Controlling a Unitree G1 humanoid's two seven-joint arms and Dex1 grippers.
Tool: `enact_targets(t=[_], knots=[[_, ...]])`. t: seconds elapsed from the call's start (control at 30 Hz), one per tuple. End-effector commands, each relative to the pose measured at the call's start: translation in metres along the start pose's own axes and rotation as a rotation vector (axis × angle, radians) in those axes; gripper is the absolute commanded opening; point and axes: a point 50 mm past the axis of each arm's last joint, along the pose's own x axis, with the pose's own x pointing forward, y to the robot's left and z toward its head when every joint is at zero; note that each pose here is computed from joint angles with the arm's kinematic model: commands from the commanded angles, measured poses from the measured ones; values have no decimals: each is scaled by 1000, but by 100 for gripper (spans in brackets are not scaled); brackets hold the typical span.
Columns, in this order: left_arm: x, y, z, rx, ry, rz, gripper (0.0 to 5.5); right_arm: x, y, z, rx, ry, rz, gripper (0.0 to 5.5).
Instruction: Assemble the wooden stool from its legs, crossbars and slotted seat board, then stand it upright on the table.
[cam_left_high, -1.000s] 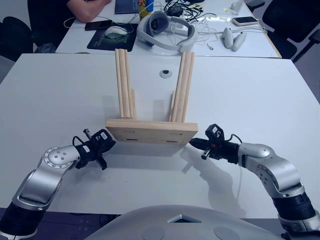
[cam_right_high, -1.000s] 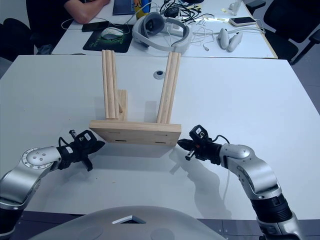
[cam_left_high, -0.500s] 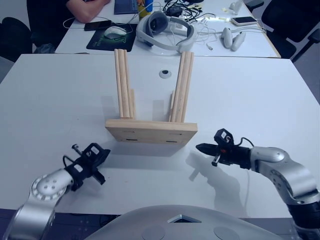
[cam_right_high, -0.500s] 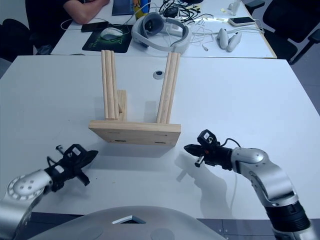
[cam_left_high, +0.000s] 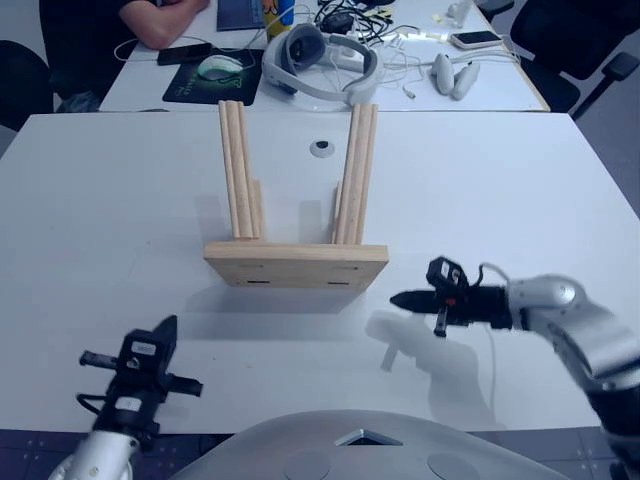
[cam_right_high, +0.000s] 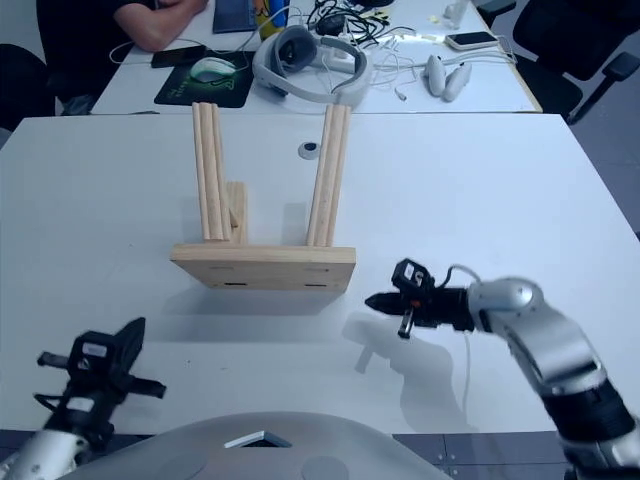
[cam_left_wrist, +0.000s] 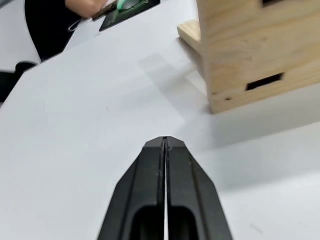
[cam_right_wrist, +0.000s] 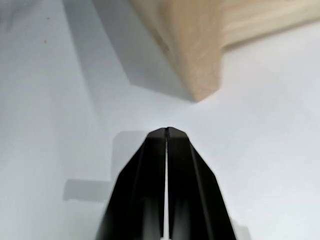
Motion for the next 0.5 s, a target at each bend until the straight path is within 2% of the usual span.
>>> enact_targets(t=[0.03, 0.1, 0.23, 0.5], knots=[[37, 19, 10, 165, -24, -119, 2, 5, 23, -9, 70, -79, -108, 0], [58, 27, 19, 155, -57, -144, 2, 12, 35, -13, 116, -119, -155, 0], [77, 25, 22, 151, -68, -184, 2, 24, 41, -17, 148, -155, -291, 0], [92, 16, 12, 129, -36, -240, 2, 29, 8, -15, 89, -164, -494, 0]])
